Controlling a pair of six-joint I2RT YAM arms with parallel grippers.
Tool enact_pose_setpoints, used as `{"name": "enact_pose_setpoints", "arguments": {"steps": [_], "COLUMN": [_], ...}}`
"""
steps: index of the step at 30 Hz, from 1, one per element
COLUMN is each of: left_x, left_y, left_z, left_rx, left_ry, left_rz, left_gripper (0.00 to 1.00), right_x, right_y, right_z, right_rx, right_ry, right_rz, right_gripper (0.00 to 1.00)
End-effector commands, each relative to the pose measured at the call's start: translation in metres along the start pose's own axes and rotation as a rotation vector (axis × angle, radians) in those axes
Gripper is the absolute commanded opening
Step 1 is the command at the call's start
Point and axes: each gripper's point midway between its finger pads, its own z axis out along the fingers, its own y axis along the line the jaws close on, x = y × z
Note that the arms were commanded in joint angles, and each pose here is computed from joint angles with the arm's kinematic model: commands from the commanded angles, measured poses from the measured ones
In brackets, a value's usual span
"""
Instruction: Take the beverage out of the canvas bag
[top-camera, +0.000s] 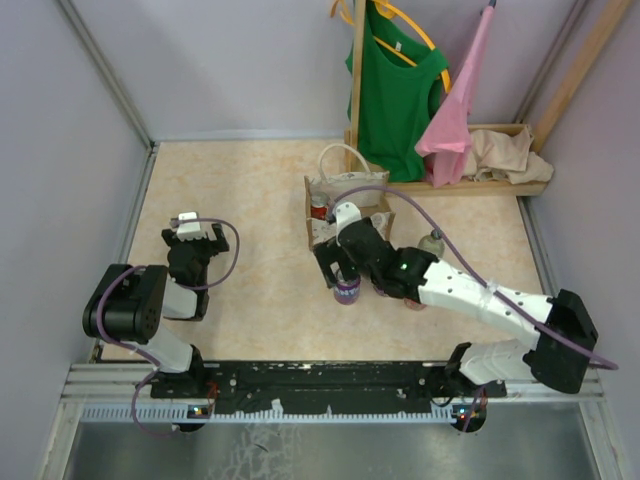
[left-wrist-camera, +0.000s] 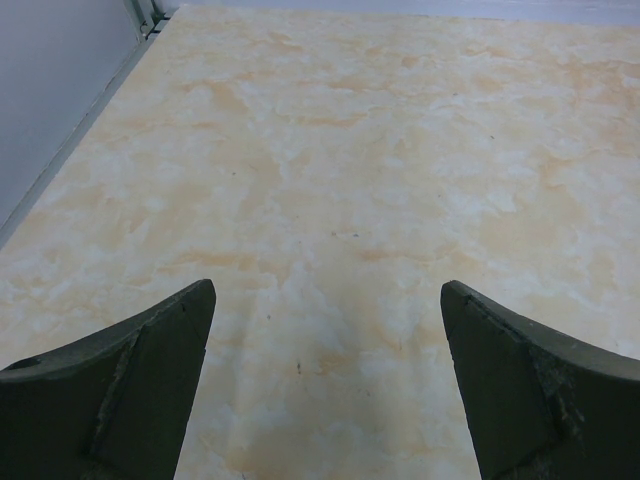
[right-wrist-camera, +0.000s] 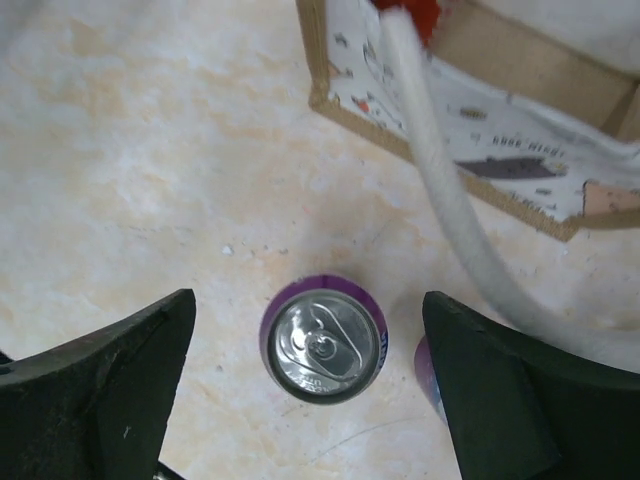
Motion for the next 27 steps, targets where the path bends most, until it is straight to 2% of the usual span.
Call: {"name": "enact_pose_setpoints", "arguments": {"steps": [1, 7, 10, 12, 17, 27], "left_x": [0.0, 0.0, -0.001, 0.0, 0.0, 0.0], "left_y": [0.001, 0.001, 0.001, 0.0, 0.0, 0.001], "left_z": [-0.001, -0.001, -0.001, -0.001, -0.001, -0.001], "left_rx": [-0.003, -0.002, -0.003, -0.002, -0.002, -0.003], "left_ry": [-0.006, -0.006, -0.007, -0.005, -0.006, -0.006], "left_rz": [0.004, 0.004, 0.003, 0.003, 0.004, 0.004], "left_gripper": [1.0, 1.0, 1.0, 1.0, 1.0, 1.0], "right_x": [-0.091, -0.162, -0.194, -0.207, -0.21, -0.17], "right_y": [0.017, 0.031, 0.017, 0.005, -0.033, -0.077], "right_z": [-0.05, -0.083, -0.083, -0.072, -0.018, 0.071], "right_rx": [-0.098, -0.16, -0.063, -0.028, 0.019, 0.101], "right_ry": [-0.204, -0.353, -0.422, -0.425, -0.335, -0.151], "right_rz": [-0.03, -0.07, -0.041, -0.005, 0.091, 0.133], "right_gripper": [0.93, 0.87, 0.72, 0.67, 0.65, 0.62]}}
